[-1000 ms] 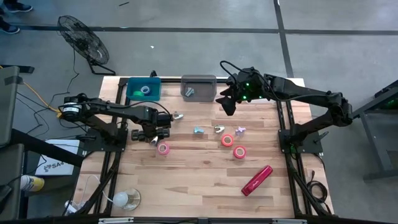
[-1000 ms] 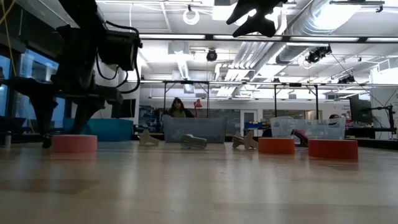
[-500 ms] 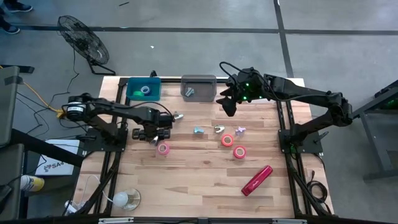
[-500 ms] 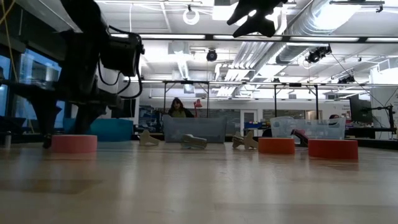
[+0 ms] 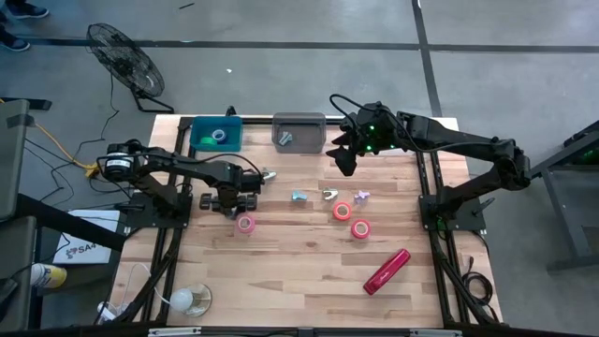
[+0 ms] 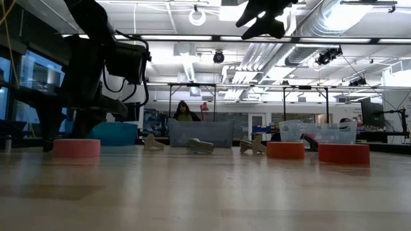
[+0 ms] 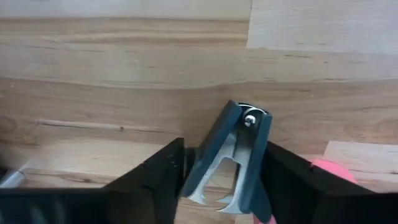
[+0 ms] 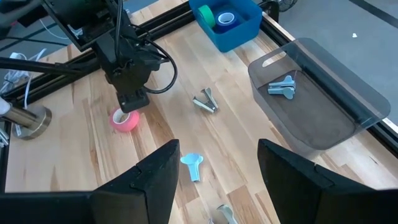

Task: Pick and place Stapler, Stapler remover, tape
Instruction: Put the black staple remover into the black bin

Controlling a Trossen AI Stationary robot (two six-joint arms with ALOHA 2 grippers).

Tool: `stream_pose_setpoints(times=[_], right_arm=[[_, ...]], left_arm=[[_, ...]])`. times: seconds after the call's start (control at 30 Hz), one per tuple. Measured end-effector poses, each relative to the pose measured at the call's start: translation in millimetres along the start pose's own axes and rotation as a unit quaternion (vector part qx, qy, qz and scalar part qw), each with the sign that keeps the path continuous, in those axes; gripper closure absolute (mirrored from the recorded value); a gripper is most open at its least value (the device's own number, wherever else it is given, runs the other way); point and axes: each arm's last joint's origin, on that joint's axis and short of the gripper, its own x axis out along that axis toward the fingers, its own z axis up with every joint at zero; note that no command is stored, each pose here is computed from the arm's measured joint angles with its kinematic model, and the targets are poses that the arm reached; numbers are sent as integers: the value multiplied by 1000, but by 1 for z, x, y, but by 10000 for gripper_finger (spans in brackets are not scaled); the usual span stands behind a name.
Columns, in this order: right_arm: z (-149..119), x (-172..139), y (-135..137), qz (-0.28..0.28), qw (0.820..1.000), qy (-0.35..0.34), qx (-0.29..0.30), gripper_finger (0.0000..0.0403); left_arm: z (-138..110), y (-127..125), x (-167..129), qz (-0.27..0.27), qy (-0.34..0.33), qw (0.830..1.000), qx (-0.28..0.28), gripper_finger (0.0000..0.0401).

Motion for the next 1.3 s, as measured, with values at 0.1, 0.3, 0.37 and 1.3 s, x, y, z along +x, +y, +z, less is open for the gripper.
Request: stream_pose_setpoints(times=[0.1,0.3,0.37,1.3], right_arm=[[0,0,0,0,1000,0,0,194],[0,0,0,0,1000,0,0,194],[0,0,0,0,1000,0,0,194],[0,0,-1,-20,999,-6,38,194]], left_arm=[[0,1,1,3,4,1000,-1,264],[0,1,1,5,5,1000,9,303],[0,1,1,5,4,1000,10,303],[56,-61,-92,-211,-216,944,132,303]])
